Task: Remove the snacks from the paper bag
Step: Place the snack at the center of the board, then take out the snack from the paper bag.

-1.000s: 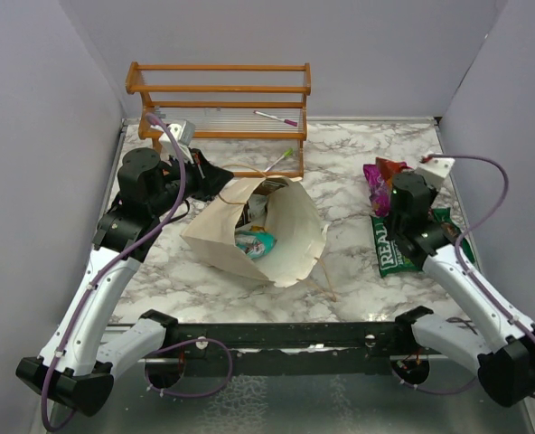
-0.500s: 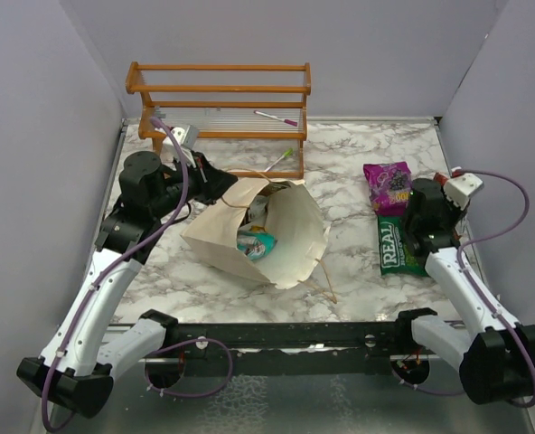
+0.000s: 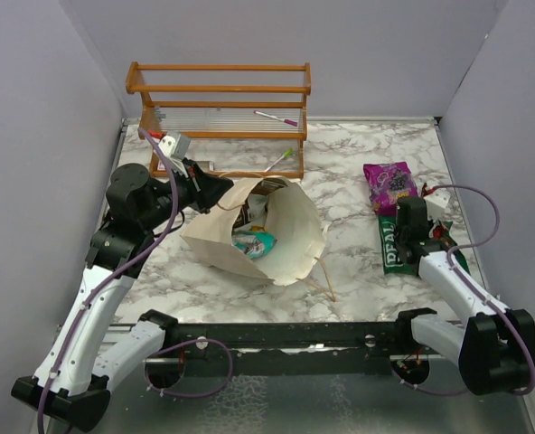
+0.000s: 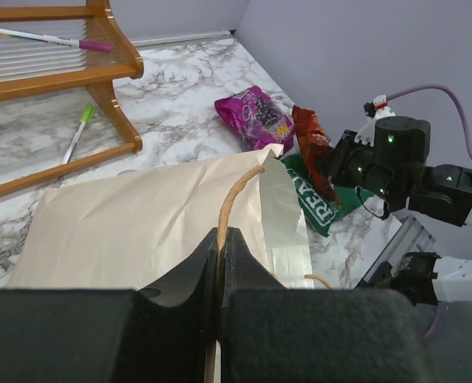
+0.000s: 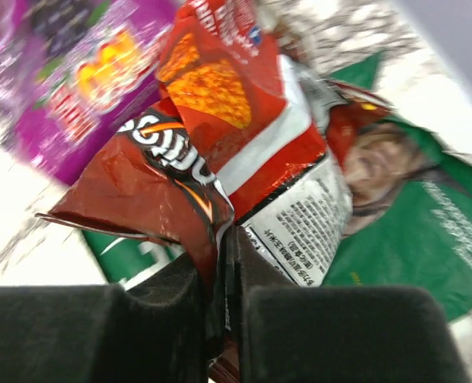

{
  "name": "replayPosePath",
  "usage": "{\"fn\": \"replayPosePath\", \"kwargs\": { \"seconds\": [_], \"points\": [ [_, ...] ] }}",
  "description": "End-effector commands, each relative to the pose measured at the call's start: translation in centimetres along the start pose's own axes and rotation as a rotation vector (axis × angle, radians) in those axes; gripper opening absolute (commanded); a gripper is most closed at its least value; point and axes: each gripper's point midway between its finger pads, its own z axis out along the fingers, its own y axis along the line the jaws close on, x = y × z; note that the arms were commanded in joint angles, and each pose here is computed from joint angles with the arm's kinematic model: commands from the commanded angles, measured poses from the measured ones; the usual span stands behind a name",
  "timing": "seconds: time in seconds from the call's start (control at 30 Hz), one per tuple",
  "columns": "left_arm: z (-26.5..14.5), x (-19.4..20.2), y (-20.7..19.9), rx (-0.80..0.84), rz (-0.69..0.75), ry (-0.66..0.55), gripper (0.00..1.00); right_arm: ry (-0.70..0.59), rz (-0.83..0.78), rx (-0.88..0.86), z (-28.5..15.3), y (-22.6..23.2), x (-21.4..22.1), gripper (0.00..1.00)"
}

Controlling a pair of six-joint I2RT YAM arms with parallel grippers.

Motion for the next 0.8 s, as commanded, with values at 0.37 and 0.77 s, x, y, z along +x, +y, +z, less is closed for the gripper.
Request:
{"fn": "replayPosePath", "kwargs": {
  "seconds": [0.37,0.77],
  "points": [
    [0.4,0.5,0.4,-0.01,-0.056,0.01,0.0,-0.043,-0.032,-0.562,-6.1,8.0,-4.8,0.83],
    [1.3,1.5,-1.5,0.15,-0.106,0.007,0.0,-0.285,-0.015,-0.932,-15.3,9.6,-11.4,0.99]
  ]
}}
